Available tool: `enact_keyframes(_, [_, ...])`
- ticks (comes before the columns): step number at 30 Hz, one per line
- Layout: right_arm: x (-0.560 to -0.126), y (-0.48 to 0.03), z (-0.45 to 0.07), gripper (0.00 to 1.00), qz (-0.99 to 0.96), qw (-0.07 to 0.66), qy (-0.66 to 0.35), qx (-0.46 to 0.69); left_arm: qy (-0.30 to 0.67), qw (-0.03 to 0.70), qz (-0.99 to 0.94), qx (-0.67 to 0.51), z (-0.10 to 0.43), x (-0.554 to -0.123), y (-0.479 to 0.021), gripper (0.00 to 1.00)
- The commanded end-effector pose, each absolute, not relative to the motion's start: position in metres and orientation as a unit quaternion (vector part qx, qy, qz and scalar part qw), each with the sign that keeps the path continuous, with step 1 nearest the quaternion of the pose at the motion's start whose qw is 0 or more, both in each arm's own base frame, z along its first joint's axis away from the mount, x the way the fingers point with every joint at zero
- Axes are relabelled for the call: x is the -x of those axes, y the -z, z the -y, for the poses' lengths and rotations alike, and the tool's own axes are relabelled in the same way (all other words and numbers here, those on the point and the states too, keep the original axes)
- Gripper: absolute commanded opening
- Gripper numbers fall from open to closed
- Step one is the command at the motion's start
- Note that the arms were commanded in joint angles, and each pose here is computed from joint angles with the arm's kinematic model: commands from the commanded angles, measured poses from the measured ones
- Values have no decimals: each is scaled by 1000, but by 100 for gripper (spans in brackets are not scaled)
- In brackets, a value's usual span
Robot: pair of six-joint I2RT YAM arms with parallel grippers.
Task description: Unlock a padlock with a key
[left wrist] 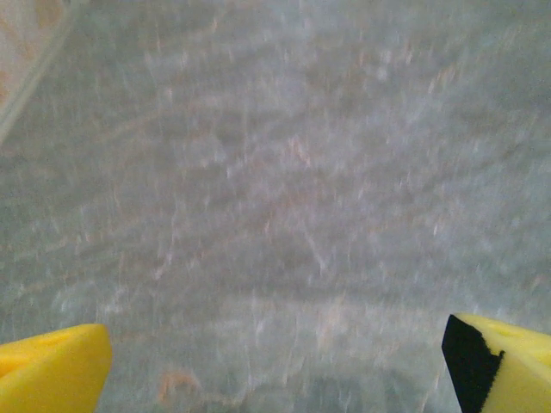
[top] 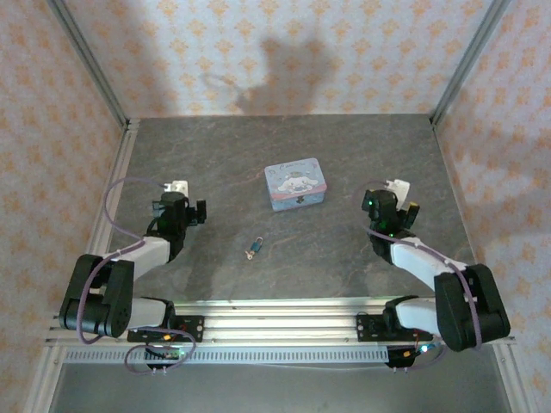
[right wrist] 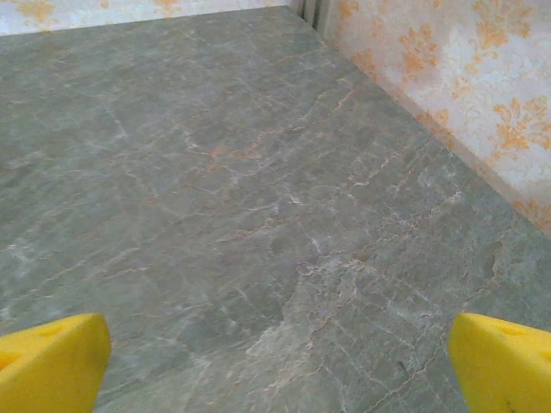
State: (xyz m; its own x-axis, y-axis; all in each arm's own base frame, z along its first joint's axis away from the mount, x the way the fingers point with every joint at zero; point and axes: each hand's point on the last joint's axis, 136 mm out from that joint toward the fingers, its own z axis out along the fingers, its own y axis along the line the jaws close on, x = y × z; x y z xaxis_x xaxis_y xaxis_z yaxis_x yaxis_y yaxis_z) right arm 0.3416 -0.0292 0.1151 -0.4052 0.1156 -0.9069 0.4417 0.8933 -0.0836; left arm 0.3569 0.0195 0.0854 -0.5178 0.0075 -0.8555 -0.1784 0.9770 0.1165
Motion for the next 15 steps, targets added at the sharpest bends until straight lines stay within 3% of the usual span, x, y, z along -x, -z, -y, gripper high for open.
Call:
enact_keyframes(1, [-354, -136, 43, 100, -768, 594, 137, -195, -90, 580, -806, 73, -23, -374, -125, 100])
enact_keyframes(9, [-361, -115, 59, 100, -760, 608, 94, -212, -84, 546, -831, 63, -21, -393, -94, 100])
enact_keyframes(15, [-380, -94, 55, 99, -798, 562, 99, -196, -83, 545, -832, 67, -23, -393, -94, 100])
